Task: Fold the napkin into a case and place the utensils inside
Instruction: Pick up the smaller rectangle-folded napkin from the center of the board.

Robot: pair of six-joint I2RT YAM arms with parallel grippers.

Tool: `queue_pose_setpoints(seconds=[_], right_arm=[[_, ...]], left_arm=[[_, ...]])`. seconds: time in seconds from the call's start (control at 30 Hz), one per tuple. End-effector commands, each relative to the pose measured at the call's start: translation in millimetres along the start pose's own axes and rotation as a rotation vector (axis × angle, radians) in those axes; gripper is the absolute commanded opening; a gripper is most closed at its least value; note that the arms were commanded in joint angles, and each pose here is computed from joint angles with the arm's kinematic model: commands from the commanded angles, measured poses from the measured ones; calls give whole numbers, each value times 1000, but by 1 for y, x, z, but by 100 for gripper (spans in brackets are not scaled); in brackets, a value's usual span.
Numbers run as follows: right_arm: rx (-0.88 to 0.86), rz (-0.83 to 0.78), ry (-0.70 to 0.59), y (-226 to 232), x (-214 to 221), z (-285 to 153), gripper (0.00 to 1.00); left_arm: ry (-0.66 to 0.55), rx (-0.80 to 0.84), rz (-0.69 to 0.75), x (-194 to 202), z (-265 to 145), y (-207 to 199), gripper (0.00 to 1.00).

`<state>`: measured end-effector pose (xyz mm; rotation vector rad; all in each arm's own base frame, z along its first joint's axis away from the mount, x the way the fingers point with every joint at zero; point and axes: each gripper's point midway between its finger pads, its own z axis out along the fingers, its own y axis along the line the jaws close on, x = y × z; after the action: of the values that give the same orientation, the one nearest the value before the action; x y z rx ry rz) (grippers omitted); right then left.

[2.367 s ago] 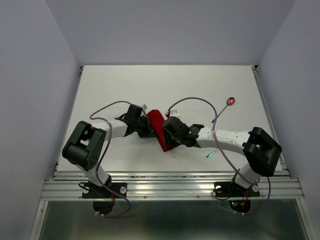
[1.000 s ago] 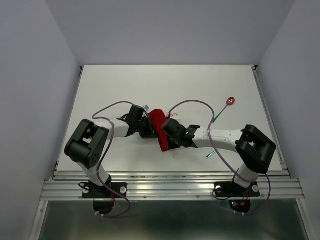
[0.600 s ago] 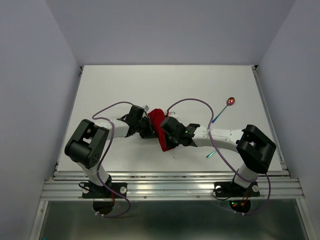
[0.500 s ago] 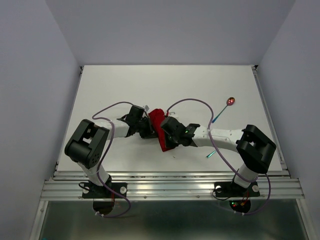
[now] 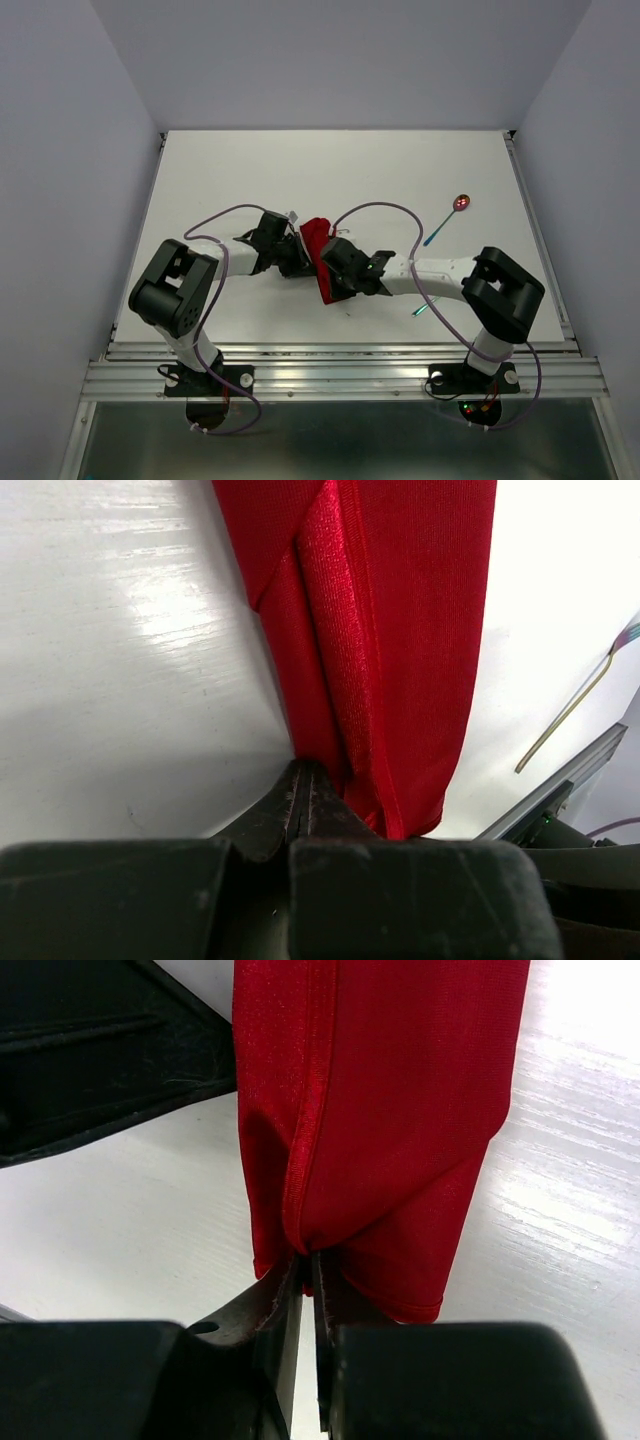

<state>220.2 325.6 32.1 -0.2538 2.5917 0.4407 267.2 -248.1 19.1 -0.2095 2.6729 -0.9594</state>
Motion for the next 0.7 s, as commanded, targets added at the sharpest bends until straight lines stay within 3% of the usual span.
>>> queue_pose_setpoints(seconds=[0.0, 0.17, 0.37, 0.67], right_arm=[[-37, 11, -32, 8, -8, -2, 16], [-59, -3, -60, 14, -21, -20, 23], [-72, -25, -74, 15, -29, -43, 42], [-74, -41, -102, 21, -44, -54, 49]], left_arm=[[-17, -11, 12, 2, -11, -3, 0], [-56, -13, 24, -7, -24, -11, 0], [-75, -16, 38, -13, -34, -18, 0], [-131, -46, 33, -34, -53, -8, 0]])
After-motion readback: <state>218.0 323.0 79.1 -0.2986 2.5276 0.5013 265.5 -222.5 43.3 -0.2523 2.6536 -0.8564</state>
